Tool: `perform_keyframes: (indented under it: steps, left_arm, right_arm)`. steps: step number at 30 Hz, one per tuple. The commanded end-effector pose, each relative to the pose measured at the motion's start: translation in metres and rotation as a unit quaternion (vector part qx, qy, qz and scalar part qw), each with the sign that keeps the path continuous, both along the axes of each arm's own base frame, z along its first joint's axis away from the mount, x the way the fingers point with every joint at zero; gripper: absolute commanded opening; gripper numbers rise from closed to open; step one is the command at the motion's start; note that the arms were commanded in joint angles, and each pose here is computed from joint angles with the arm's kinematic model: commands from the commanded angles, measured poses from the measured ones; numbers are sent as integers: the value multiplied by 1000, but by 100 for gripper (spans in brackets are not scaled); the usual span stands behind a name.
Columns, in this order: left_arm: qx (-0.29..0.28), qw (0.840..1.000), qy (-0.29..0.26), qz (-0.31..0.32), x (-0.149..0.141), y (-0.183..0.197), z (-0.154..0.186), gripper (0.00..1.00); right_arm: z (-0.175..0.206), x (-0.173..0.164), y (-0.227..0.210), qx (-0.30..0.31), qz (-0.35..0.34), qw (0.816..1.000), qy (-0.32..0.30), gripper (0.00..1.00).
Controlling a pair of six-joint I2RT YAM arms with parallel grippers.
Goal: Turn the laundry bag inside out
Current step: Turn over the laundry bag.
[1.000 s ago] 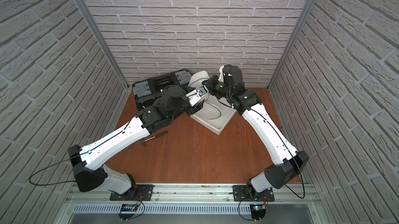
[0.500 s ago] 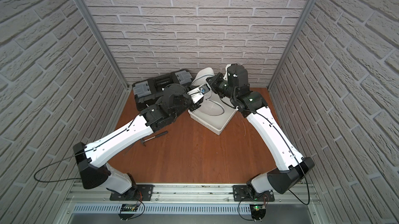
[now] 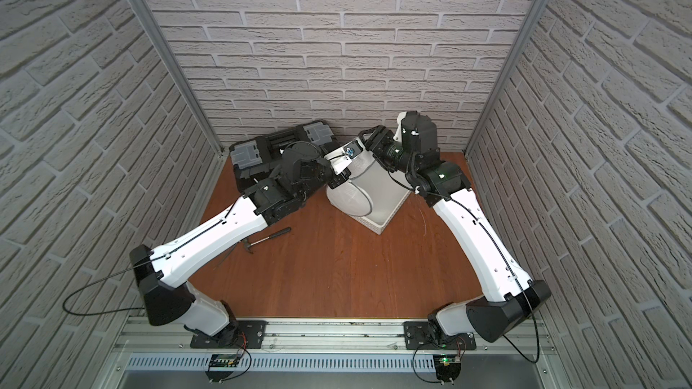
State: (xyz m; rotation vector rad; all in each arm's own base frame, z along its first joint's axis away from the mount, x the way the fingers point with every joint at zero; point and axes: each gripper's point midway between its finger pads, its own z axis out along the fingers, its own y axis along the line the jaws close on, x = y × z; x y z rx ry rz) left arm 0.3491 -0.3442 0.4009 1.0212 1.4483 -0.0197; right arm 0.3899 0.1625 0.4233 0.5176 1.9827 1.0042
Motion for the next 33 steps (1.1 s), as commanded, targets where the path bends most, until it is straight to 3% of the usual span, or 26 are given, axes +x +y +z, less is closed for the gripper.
perform_keyframes:
  steps: [1,4,7,11,14,19,23,33]
  left_arm:
    - [-41,997,42,-42,-4,13,-2,0]
    - [-46,995,56,-72,-12,22,-8,0]
    - [-34,993,49,-101,-22,27,-12,0]
    - [18,989,21,-147,-37,26,-21,0]
    - [51,983,11,-176,-46,25,-27,0]
    - [91,975,-11,-202,-55,26,-31,0]
    - [114,976,-24,-183,-48,30,-32,0]
    - [133,972,-26,-190,-51,26,-33,0]
  right_arm:
    - [40,-18,-31,-75,37,993,-85,71]
    - [27,-25,-40,-129,86,986,-66,73]
    - [16,-32,-32,-139,138,980,-44,73]
    - [20,-42,-13,-127,205,969,-54,78]
    - [10,-49,-6,-153,240,957,-48,78]
    - [-17,-60,-3,-229,264,937,-29,74]
    - [-25,-70,5,-240,286,927,-26,73]
    - [-56,-66,12,-322,293,900,6,56]
